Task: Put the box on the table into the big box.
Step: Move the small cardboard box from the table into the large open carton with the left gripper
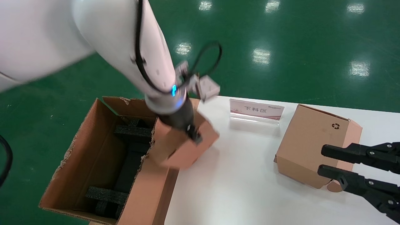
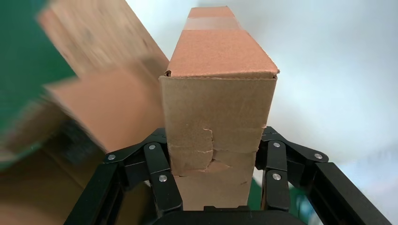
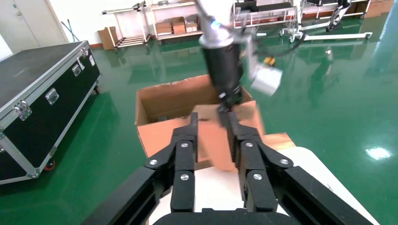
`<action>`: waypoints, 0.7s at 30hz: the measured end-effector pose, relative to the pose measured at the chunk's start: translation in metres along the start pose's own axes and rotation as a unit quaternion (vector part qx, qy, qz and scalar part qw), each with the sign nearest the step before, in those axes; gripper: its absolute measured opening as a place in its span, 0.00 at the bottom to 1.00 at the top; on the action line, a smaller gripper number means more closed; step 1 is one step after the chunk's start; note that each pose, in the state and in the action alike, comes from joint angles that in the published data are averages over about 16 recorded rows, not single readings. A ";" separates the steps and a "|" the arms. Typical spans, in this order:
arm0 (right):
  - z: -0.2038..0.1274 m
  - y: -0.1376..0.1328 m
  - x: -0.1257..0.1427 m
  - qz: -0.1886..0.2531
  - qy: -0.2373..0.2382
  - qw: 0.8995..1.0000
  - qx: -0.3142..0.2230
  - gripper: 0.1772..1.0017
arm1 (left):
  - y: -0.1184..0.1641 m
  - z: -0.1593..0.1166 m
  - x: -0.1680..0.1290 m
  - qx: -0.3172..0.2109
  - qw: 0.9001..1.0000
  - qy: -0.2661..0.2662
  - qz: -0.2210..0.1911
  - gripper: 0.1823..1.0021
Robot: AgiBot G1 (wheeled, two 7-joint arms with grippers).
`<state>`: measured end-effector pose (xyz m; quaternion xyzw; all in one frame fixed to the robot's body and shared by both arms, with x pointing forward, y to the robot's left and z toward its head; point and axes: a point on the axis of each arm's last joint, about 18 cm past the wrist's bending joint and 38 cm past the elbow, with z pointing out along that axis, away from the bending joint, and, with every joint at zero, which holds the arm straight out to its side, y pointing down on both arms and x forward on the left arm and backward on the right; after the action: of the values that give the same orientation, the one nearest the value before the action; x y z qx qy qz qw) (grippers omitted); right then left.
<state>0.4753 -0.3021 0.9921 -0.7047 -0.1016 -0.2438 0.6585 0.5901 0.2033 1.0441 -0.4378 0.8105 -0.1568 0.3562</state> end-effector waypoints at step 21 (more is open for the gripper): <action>0.000 0.000 0.000 0.000 0.000 1.000 0.000 0.01 | -0.050 -0.118 -0.134 0.229 0.961 -0.121 -0.101 0.19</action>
<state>0.4753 -0.3021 0.9921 -0.7047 -0.1016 -0.2438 0.6585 0.5842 0.2784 1.2140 -0.4398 0.6551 -0.3194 0.5248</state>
